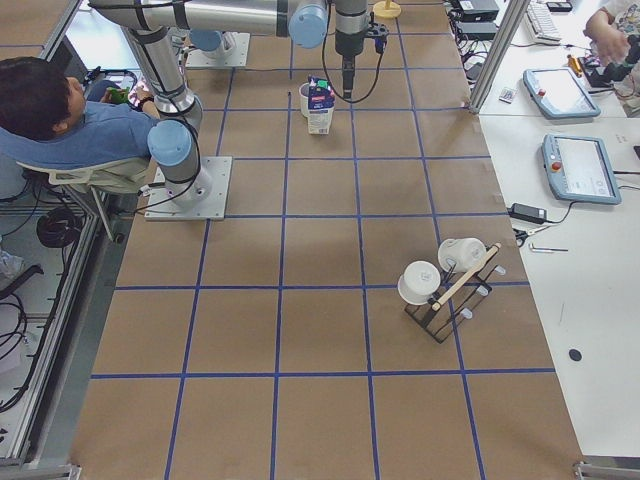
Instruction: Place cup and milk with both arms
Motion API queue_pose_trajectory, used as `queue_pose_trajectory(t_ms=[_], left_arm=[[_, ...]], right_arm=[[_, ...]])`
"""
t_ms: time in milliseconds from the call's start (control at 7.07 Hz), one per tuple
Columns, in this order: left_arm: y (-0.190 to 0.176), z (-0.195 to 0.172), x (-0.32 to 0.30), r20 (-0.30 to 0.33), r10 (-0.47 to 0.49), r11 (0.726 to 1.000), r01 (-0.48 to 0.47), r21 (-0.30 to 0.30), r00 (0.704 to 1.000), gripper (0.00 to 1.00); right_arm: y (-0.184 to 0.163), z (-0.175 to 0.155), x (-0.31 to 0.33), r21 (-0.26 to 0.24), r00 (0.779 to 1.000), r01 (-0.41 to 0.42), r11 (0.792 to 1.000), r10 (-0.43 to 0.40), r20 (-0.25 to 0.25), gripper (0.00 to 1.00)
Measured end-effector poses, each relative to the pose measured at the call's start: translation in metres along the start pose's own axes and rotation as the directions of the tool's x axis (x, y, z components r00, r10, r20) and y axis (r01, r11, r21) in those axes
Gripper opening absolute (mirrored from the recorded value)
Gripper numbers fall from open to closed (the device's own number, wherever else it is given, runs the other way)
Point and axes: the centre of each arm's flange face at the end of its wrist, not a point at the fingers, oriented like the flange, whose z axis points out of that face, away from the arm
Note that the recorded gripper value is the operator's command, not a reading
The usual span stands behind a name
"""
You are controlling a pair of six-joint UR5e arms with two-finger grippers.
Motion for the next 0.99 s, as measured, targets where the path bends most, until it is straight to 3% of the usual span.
queue_pose_trajectory(t_ms=[283,990], left_arm=[[0.0,0.0,0.0,-0.002,-0.002,1.0,0.002,0.0,1.0,1.0],[-0.001,0.001,0.0,-0.002,-0.003,1.0,0.003,-0.002,1.0,1.0]], right_arm=[[0.005,-0.016,0.014,0.019,1.0,-0.004,1.0,0.004,0.002,1.0],[0.02,-0.022,0.015,-0.027,1.0,0.0,1.0,0.0,0.011,1.0]])
